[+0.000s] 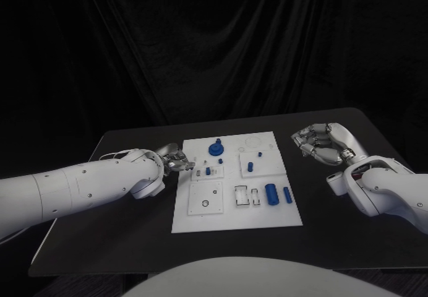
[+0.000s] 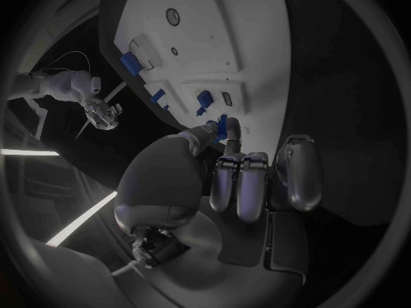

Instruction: Assemble the parts on the task board

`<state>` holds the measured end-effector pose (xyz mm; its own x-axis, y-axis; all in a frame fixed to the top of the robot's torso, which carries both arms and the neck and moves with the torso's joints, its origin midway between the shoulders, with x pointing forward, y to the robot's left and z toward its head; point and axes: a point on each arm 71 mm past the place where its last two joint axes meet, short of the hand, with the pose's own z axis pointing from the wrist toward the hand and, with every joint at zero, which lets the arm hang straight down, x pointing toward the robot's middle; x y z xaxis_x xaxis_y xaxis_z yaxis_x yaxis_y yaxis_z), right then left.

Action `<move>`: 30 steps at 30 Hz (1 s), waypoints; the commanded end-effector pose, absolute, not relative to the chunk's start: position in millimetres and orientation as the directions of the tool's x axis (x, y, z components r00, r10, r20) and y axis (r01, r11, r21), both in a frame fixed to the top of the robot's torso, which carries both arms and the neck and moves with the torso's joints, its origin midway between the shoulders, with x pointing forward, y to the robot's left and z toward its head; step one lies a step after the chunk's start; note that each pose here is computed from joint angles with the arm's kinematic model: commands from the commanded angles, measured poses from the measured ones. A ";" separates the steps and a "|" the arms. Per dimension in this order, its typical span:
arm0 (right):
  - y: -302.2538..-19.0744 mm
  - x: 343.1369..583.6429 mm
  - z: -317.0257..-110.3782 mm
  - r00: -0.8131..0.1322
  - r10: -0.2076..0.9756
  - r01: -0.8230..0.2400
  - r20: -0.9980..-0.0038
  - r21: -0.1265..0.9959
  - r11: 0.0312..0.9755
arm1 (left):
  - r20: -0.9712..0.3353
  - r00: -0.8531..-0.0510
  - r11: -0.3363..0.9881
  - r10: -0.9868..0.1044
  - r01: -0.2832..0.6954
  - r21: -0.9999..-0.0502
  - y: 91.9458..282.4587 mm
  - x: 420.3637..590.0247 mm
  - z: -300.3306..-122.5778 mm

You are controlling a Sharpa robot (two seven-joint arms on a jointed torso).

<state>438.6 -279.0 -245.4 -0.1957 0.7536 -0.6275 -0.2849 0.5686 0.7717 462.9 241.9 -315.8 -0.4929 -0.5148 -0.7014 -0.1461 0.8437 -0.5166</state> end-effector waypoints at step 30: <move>-280.2 436.6 -246.8 -0.202 0.752 -0.270 -0.627 0.774 0.573 | -0.711 -0.514 0.855 -0.481 -0.097 -0.509 225.6 466.3 -336.0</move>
